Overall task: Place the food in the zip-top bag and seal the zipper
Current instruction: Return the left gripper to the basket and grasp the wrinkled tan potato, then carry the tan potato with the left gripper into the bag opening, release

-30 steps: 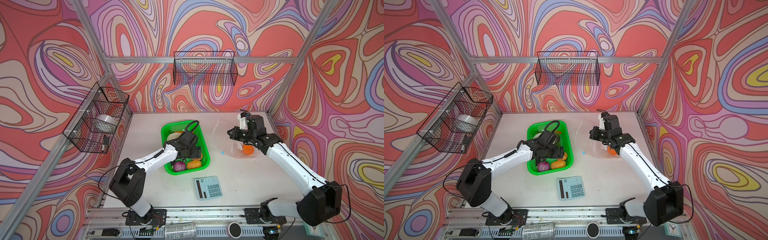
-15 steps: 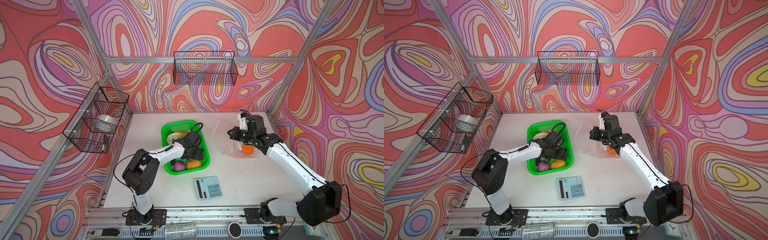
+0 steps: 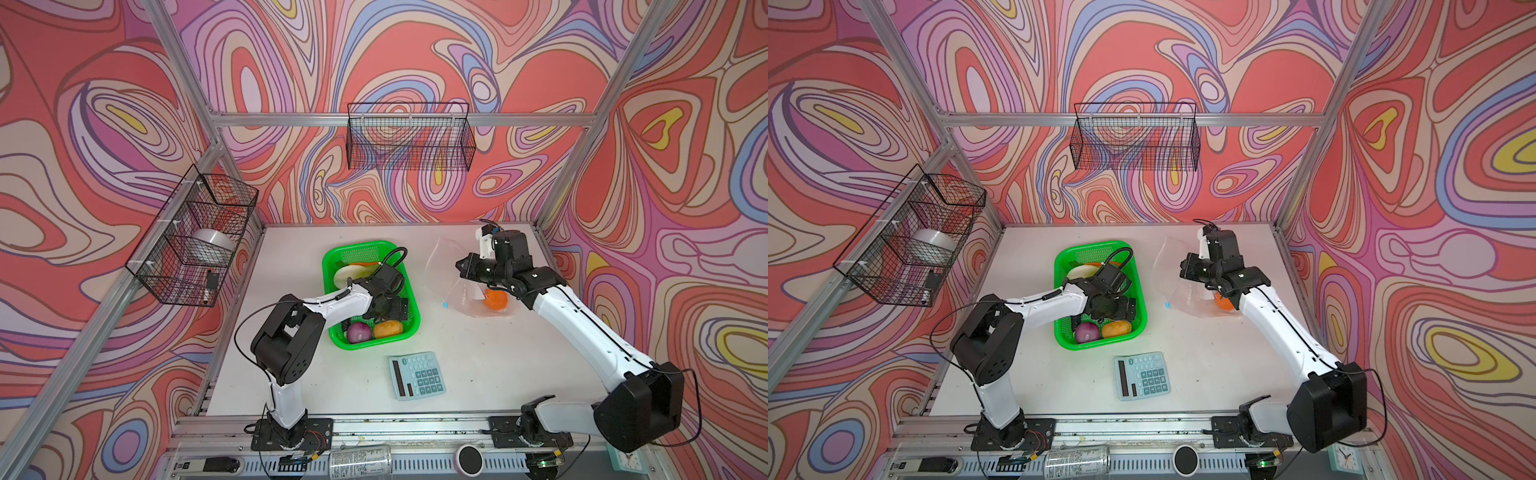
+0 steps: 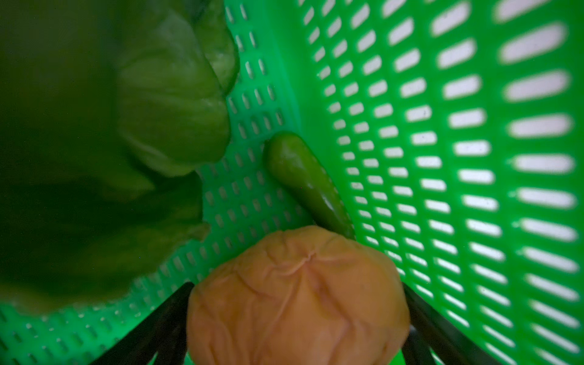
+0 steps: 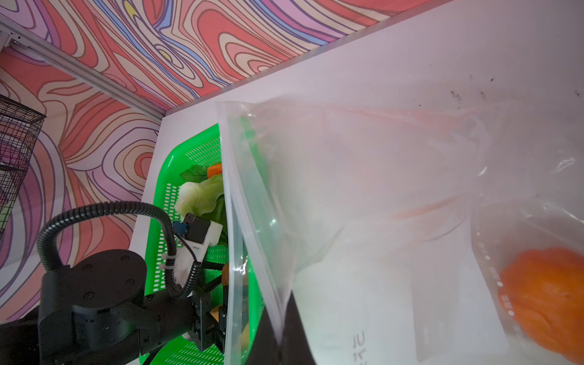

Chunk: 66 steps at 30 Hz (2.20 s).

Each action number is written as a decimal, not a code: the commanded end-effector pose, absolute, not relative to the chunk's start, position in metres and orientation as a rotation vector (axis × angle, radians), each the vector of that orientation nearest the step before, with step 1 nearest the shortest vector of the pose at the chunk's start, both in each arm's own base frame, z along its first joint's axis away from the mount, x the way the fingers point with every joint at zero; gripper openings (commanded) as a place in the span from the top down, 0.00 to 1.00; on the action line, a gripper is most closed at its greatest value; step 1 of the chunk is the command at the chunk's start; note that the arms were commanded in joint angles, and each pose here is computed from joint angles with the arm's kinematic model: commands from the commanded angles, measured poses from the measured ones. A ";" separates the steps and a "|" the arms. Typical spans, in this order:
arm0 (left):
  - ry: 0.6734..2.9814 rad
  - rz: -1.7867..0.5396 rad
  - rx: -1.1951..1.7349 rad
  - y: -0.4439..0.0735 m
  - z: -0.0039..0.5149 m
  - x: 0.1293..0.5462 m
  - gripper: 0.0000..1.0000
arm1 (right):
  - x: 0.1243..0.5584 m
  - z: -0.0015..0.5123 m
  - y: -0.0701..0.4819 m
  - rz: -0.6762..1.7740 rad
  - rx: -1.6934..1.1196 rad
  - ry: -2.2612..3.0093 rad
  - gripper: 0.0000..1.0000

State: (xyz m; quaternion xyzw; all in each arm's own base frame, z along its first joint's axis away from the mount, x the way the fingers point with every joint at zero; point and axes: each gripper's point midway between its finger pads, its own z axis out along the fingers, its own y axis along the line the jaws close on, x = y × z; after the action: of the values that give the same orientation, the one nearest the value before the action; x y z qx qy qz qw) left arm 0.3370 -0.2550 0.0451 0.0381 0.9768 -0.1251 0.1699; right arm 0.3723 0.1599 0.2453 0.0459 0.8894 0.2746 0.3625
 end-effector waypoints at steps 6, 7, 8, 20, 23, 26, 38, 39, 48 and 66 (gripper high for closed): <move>2.722 -0.351 0.138 -0.262 0.046 0.352 0.02 | 0.369 0.255 0.155 0.684 0.112 2.268 1.00; 2.725 -0.352 0.138 -0.262 0.045 0.352 0.03 | 0.369 0.255 0.155 0.682 0.113 2.268 1.00; 2.729 -0.350 0.141 -0.262 0.043 0.351 0.03 | 0.369 0.256 0.154 0.679 0.112 2.267 1.00; 2.704 -0.327 0.138 -0.254 0.058 0.349 0.20 | 0.369 0.257 0.155 0.683 0.110 2.264 1.00; 2.668 -0.338 0.142 -0.253 0.080 0.350 0.20 | 0.369 0.256 0.155 0.683 0.112 2.265 1.00; 2.611 -0.345 0.140 -0.249 0.109 0.351 0.21 | 0.369 0.257 0.155 0.684 0.111 2.263 1.00; 2.298 -0.602 0.127 -0.258 0.235 0.351 0.23 | 0.373 0.257 0.158 0.705 0.117 2.256 1.00; 2.268 -0.671 0.133 -0.267 0.246 0.350 0.23 | 0.373 0.258 0.159 0.709 0.116 2.254 1.00; 2.096 -1.141 0.226 -0.342 0.306 0.346 0.25 | 0.374 0.259 0.162 0.734 0.109 2.250 1.00; 2.322 -1.203 0.192 -0.400 0.226 0.374 0.25 | 0.366 0.269 0.164 0.768 0.088 2.219 1.00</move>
State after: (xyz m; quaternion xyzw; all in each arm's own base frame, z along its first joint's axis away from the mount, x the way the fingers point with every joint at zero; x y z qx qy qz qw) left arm 0.3706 -0.3963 0.2260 0.0790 0.8512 -0.4478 0.2620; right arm 0.3686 0.1627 0.2561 0.0401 0.8819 0.2892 0.3703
